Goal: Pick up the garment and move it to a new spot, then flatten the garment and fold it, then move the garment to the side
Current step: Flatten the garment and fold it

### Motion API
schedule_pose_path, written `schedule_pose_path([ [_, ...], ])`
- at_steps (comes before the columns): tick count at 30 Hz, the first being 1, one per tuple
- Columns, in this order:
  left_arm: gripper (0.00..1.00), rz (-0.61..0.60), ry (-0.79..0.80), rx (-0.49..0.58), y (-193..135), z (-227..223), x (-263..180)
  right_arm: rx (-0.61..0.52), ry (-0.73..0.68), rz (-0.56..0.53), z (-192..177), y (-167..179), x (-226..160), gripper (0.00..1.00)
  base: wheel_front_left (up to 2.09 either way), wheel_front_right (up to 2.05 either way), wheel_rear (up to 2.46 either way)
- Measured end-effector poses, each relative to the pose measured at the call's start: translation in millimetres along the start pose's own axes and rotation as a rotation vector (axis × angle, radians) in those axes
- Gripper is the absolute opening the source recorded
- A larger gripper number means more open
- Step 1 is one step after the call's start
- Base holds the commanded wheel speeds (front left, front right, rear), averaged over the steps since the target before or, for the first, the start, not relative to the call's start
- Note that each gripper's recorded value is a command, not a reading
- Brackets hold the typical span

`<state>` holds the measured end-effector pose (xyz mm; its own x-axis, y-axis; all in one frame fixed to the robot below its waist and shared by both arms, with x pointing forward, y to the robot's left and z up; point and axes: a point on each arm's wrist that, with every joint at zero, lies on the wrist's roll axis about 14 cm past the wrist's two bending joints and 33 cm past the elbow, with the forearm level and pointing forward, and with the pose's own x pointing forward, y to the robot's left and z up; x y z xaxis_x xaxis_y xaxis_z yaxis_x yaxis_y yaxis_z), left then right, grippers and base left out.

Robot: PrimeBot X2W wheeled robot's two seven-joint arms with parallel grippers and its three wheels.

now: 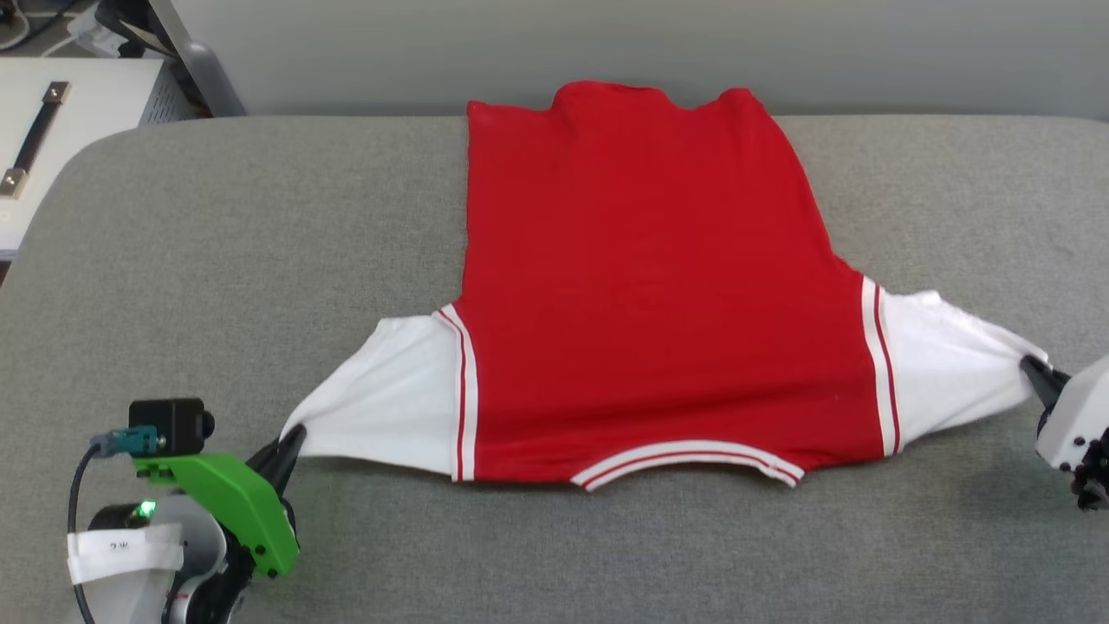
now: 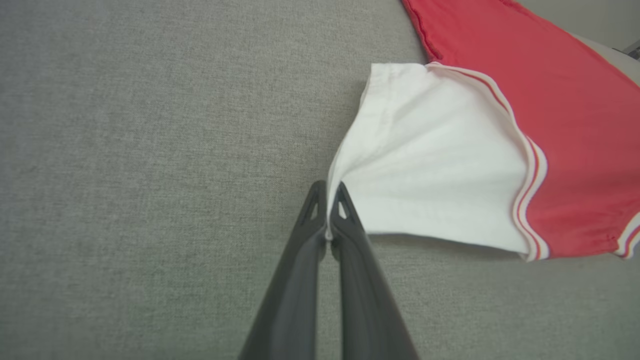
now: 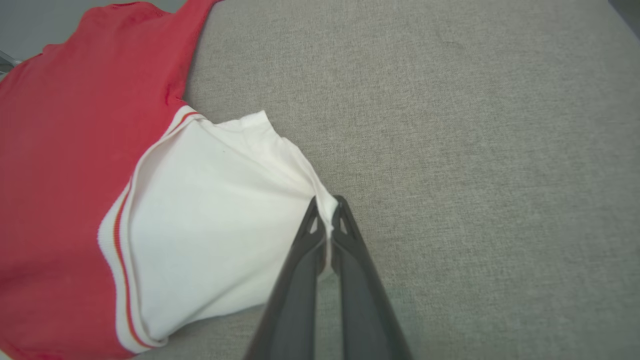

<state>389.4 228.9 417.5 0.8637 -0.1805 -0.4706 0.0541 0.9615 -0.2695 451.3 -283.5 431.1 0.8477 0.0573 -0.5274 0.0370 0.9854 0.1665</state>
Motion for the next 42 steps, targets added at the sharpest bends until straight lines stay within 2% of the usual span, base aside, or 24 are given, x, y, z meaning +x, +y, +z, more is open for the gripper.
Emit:
schedule_pose_path([
  [8,0.0,-0.018,0.055,-0.043,-10.8,-22.4,-45.5,0.089,0.068,-0.007,-33.5,-13.6,-43.5,0.0,0.0,0.0,0.0],
  [14,0.0,-0.036,0.136,-0.07,-22.1,-48.0,-70.1,0.095,0.16,-0.022,-70.2,-25.3,-75.8,0.0,0.0,0.0,0.0],
  [23,0.0,-0.085,0.179,-0.111,-41.8,-55.3,-77.5,0.093,0.179,-0.049,-75.5,-27.8,-95.3,0.0,0.0,0.0,0.0],
  [24,0.0,-0.093,0.183,-0.113,-44.4,-55.0,-77.3,0.085,0.168,-0.052,-71.5,-27.3,-94.8,1.0,0.0,0.0,0.0],
  [32,0.0,-0.173,0.273,-0.148,-71.6,-53.4,-77.4,-0.005,0.143,-0.023,-25.8,-7.0,-79.6,1.0,0.0,0.0,0.0],
  [39,0.0,-0.215,0.34,-0.143,-90.6,-51.4,-73.0,-0.089,0.112,0.078,41.7,39.8,-35.7,1.0,0.0,0.0,0.0],
  [42,0.0,-0.187,0.352,-0.107,-86.1,-51.1,-67.0,-0.119,0.111,0.104,68.2,57.4,-9.7,1.0,0.0,0.0,0.0],
])
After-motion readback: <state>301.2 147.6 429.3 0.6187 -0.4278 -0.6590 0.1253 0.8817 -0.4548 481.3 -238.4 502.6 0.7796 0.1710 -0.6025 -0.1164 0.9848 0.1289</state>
